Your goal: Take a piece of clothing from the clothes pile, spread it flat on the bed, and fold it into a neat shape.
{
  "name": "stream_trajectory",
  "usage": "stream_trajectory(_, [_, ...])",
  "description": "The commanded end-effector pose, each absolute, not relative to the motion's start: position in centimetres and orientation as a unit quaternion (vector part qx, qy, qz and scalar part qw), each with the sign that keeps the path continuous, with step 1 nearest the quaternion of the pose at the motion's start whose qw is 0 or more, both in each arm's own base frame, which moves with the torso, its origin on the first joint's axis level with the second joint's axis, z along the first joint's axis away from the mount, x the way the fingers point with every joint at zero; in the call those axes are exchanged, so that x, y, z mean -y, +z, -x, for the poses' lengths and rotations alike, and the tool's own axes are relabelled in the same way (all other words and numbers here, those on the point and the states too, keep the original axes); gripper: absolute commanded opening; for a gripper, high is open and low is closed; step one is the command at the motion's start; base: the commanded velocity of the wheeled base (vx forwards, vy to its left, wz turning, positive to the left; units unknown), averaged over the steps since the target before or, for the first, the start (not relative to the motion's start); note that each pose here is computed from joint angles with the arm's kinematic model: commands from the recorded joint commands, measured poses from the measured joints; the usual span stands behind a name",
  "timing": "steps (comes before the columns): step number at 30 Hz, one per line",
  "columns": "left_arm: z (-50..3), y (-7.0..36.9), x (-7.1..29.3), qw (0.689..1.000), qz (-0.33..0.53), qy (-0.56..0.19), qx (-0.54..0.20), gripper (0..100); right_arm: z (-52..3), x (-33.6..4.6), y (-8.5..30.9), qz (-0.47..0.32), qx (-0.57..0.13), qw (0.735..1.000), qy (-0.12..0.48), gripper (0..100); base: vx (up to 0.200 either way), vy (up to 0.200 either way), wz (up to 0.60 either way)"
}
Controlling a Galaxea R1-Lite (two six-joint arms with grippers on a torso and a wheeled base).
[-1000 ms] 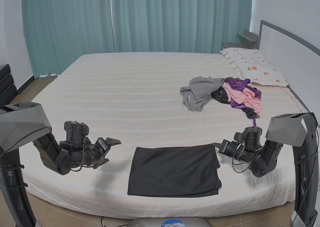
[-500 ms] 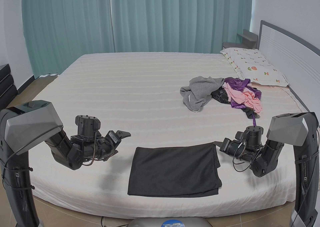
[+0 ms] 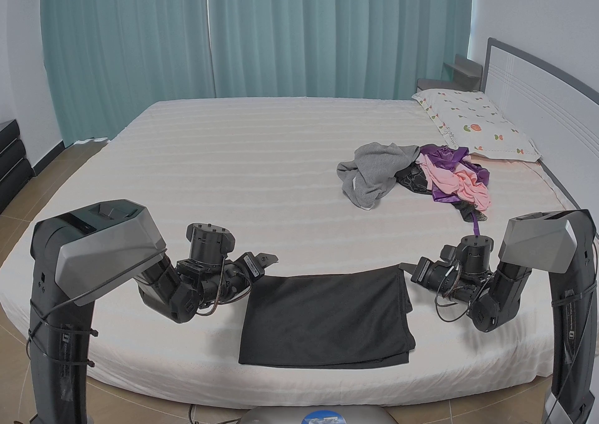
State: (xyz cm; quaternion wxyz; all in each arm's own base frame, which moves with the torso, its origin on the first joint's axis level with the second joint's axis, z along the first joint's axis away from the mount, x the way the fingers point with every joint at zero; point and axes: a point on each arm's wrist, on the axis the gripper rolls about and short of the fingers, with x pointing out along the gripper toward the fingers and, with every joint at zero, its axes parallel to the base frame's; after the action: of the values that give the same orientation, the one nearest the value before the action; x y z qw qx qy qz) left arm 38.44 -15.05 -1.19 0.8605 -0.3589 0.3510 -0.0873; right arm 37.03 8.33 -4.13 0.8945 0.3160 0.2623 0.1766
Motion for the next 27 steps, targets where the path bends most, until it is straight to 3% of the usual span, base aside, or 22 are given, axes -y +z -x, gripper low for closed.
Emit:
stream_trajectory(1, [-39.41,-2.61,15.86,0.867,0.354,-0.075,-0.344,100,-37.03,-8.44,-4.17,-0.315,-0.262,0.895,0.178,0,0.0,0.0,0.0])
stream_trajectory(15, [-39.27,-3.15,16.63,0.873,0.342,-0.069,-0.342,100,-37.26,-8.36,-4.08,-0.315,-0.257,0.896,0.178,0,0.0,0.0,0.0])
stream_trajectory(16, [-39.24,-3.18,16.61,0.874,0.338,-0.07,-0.342,0,-37.26,-8.36,-4.08,-0.315,-0.257,0.896,0.178,0,0.0,0.0,0.0])
stream_trajectory(27, [-39.35,-3.37,16.45,0.886,0.323,-0.05,-0.329,0,-37.33,-8.32,-4.1,-0.316,-0.256,0.896,0.177,0,0.0,0.0,0.0])
